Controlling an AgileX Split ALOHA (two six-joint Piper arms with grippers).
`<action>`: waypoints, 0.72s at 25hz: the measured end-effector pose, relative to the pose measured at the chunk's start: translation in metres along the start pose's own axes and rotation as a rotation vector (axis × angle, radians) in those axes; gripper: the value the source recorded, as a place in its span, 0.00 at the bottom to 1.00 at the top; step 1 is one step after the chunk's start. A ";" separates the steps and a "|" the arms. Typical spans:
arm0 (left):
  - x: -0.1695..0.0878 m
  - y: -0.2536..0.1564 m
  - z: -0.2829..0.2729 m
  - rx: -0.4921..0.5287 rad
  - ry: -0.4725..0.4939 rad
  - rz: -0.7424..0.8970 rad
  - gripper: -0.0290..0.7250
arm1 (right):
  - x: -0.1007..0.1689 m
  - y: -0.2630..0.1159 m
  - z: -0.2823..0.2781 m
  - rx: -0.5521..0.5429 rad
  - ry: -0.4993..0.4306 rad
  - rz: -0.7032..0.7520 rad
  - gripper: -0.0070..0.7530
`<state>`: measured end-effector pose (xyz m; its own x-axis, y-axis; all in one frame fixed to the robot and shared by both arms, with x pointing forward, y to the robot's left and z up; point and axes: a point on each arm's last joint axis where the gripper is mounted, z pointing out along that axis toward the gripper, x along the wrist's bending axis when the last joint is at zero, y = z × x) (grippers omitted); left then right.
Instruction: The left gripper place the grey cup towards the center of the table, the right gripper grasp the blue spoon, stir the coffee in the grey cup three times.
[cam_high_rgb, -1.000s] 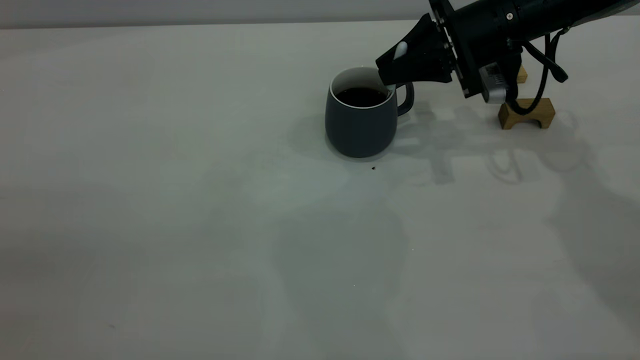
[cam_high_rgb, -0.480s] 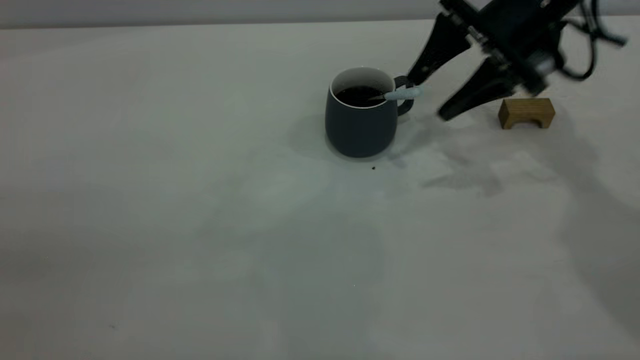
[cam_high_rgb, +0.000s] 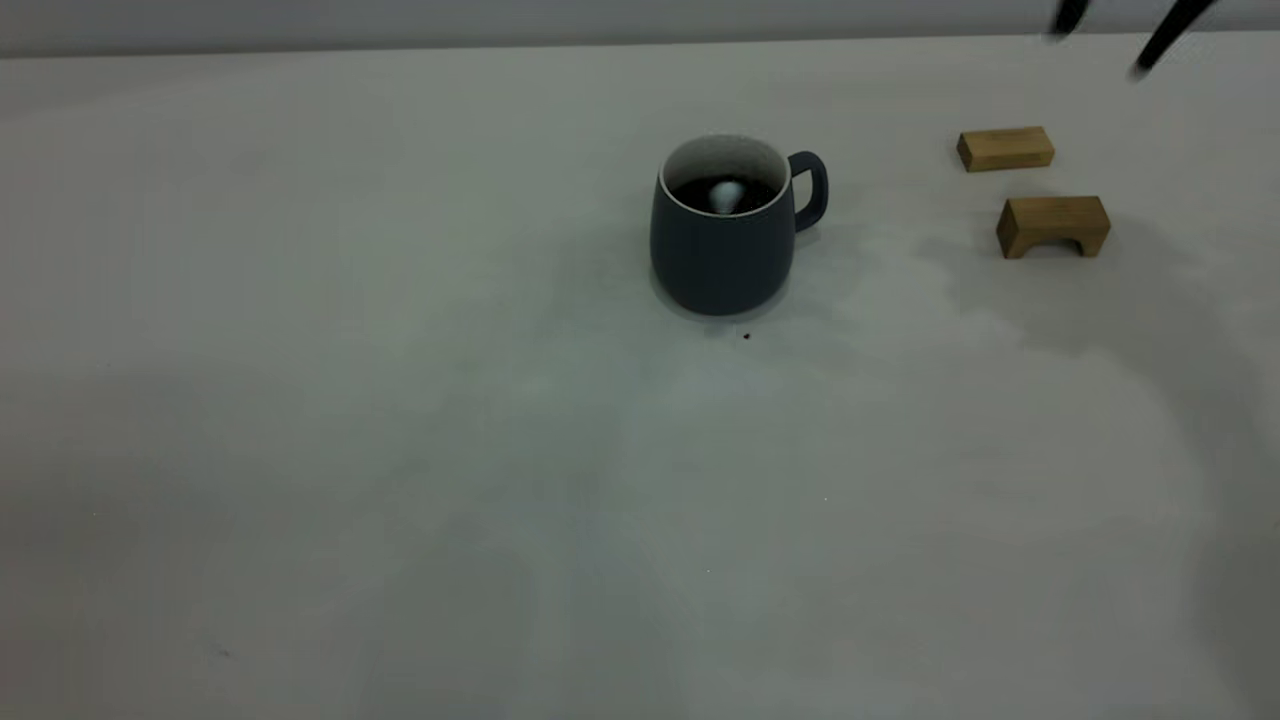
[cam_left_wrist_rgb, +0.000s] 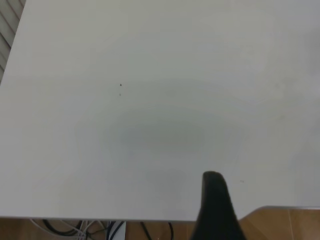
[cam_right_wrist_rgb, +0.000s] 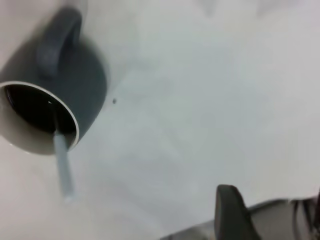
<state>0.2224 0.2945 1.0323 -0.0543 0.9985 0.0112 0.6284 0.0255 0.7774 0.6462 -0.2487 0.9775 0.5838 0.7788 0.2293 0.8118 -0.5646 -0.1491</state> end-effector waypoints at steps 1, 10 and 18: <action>0.000 0.000 0.000 0.000 0.000 0.000 0.81 | 0.000 -0.005 -0.017 -0.045 0.004 -0.021 0.52; 0.000 0.000 0.000 0.000 0.000 0.000 0.81 | -0.016 -0.082 -0.166 -0.364 0.190 -0.138 0.31; 0.000 0.000 0.000 0.000 0.000 0.000 0.81 | -0.074 -0.159 -0.199 -0.517 0.111 -0.568 0.29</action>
<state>0.2224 0.2945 1.0323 -0.0543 0.9985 0.0112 0.6284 0.0255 0.7774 0.4709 -0.2710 1.1754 0.0529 0.9705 0.2353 0.8608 -0.1638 0.4818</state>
